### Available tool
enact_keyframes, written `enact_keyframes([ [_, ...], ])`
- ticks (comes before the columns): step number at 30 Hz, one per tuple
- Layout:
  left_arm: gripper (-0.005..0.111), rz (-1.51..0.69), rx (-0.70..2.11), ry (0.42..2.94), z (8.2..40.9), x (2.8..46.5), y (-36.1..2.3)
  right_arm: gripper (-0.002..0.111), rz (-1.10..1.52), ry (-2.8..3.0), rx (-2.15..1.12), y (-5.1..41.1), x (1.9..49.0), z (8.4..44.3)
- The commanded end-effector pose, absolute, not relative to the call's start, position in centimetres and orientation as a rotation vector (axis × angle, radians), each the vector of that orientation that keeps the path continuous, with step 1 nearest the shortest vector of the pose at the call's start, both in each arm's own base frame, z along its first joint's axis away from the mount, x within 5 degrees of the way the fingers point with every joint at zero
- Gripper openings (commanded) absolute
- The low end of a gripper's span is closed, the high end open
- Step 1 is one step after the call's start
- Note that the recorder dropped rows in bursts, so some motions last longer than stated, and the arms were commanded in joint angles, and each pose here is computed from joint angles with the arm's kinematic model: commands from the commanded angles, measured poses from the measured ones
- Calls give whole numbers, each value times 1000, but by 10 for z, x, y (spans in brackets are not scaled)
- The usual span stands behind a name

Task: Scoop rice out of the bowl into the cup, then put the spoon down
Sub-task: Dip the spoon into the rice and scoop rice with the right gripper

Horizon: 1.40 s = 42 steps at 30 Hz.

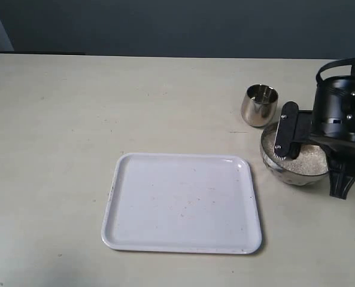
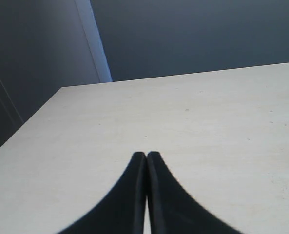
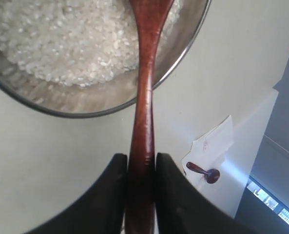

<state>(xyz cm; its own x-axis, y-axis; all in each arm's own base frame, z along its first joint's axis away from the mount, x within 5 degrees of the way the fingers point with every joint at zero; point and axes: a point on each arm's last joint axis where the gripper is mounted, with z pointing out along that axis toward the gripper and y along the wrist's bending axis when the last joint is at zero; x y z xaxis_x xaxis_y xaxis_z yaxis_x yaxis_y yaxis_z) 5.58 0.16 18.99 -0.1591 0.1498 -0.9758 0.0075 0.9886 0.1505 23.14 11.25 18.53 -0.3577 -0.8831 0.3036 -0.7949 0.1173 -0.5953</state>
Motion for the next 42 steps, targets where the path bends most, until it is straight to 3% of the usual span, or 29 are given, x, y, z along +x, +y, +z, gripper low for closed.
enact_keyframes([
  [1, 0, 121, 113, 1720, 192, 55, 2, -1, -1040, 2257, -1709, 113, 230, 183],
  [13, 0, 121, 113, 1720, 192, 55, 2, -1, -904, 2340, -1780, 121, 228, 162],
  [42, 0, 120, 114, 1720, 192, 55, 1, -1, -809, 2429, -1640, 118, 218, 179],
])
